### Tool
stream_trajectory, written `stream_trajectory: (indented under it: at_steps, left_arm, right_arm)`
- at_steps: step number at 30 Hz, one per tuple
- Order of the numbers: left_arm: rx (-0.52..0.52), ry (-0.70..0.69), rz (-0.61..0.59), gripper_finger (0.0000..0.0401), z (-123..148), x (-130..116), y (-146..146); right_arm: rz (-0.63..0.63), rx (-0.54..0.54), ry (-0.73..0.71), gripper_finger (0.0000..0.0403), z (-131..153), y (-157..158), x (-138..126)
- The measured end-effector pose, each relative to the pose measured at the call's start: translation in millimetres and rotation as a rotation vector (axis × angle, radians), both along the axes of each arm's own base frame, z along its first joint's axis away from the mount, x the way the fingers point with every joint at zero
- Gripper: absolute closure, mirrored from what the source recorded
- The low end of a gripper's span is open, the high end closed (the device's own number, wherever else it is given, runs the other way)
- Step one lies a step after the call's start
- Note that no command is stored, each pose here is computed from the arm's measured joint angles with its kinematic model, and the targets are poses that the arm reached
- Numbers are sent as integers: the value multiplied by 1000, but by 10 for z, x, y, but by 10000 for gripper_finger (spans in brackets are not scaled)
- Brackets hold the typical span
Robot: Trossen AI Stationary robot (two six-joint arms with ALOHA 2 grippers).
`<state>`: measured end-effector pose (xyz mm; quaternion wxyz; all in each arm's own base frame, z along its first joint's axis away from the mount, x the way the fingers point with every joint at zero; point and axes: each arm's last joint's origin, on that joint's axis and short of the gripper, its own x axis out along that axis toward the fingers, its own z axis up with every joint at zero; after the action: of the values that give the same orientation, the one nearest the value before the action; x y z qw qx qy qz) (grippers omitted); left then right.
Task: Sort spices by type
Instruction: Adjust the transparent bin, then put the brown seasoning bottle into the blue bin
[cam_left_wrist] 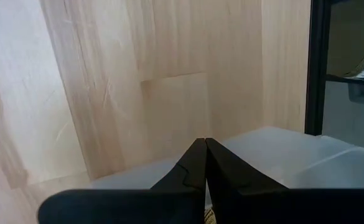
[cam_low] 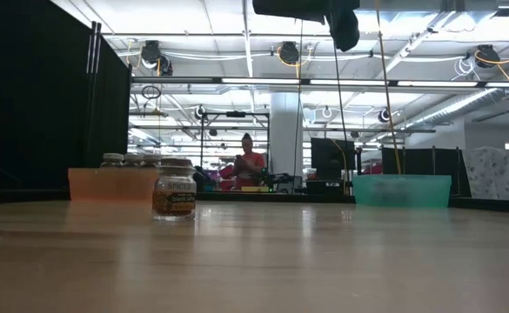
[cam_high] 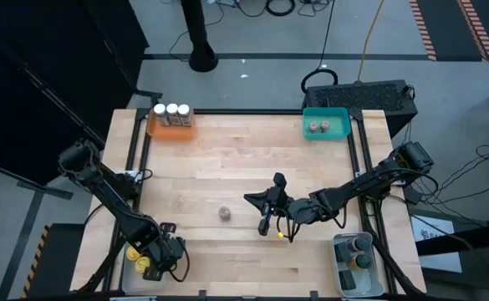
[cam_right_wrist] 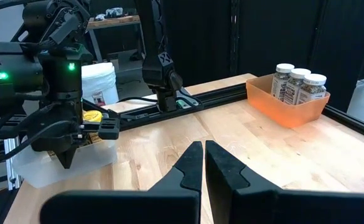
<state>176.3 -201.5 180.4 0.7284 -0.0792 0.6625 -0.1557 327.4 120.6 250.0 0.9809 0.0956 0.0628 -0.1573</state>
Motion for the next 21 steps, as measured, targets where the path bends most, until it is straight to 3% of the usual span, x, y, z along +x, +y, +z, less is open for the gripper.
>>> stream_trajectory:
  at_steps: [6, 9, 13, 16, 21]
  left_arm:
    - [-30, -77, -23, 390, 151, 34, -17]
    - [8, -260, -74, 390, 381, 101, -35]
    - [147, -544, -150, 390, 621, 163, 16]
    - [214, -644, -281, 391, 707, 186, 83]
    - [117, -800, -531, 396, 778, 289, 132]
  right_arm:
    - [-7, -2, 0, 403, -1, -2, 0]
    - [-12, -7, 10, 403, -11, -4, -2]
    - [-77, -6, 20, 403, -31, -31, -9]
    - [-93, -9, 32, 403, -28, -67, 6]
    - [-127, -23, 178, 403, 195, -204, 132]
